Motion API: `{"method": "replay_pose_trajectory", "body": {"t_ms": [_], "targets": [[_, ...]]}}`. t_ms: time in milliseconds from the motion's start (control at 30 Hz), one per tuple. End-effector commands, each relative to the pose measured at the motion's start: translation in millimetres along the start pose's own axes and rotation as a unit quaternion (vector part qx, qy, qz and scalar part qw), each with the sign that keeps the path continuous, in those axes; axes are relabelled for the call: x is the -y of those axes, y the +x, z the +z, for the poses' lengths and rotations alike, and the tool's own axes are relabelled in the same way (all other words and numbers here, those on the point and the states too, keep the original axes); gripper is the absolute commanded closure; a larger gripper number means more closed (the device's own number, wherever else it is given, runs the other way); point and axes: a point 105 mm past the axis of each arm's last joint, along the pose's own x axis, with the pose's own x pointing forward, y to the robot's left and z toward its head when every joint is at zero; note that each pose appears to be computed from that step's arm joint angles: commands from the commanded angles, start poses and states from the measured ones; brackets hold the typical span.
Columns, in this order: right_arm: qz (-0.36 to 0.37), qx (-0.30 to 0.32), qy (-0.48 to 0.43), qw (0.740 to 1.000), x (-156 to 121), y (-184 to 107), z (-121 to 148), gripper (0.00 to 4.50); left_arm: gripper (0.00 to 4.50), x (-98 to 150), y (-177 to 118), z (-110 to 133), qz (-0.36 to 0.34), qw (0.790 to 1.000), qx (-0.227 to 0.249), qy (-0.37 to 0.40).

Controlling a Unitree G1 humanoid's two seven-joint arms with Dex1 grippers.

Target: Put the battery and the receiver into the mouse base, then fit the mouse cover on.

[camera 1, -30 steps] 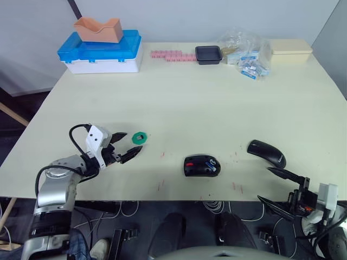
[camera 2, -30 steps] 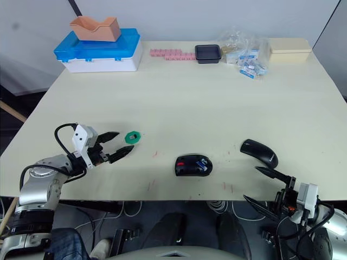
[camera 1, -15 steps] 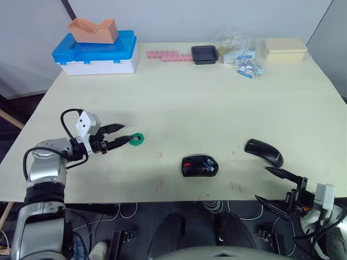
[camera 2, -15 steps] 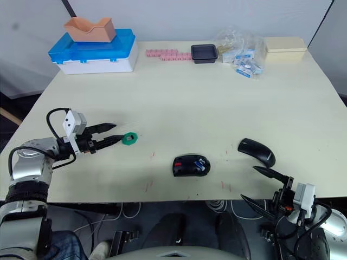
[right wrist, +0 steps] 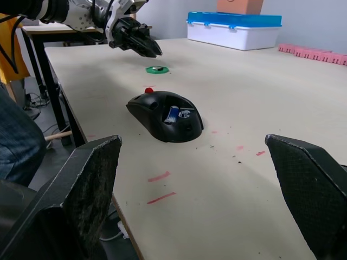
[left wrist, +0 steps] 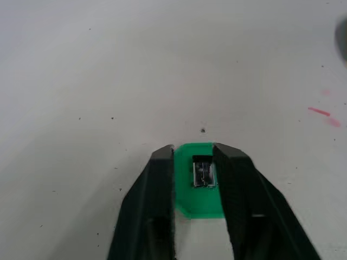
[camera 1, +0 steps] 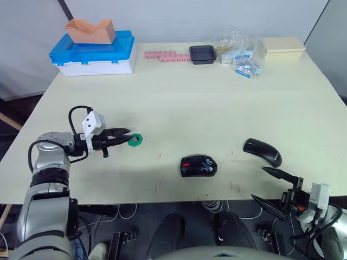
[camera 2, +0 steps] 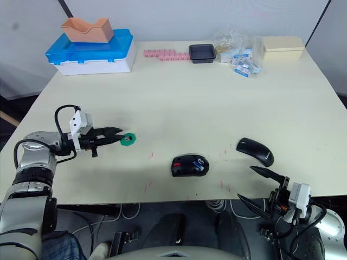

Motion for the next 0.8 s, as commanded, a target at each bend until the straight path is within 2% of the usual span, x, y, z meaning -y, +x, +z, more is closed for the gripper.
{"method": "replay_pose_trajectory", "body": {"t_ms": [33, 800], "targets": [[0.002, 0.011, -0.016, 1.000, 0.6, 2.0, 8.0, 0.00, 3.29, -1.7, -1.3, 4.3, -0.006, 1.000, -0.001, 0.023], [0.000, 0.013, -0.026, 1.000, 2.3, 2.9, 11.2, 0.00, 3.29, -2.0, 8.3, -2.9, -0.019, 0.999, -0.026, 0.022]]}}
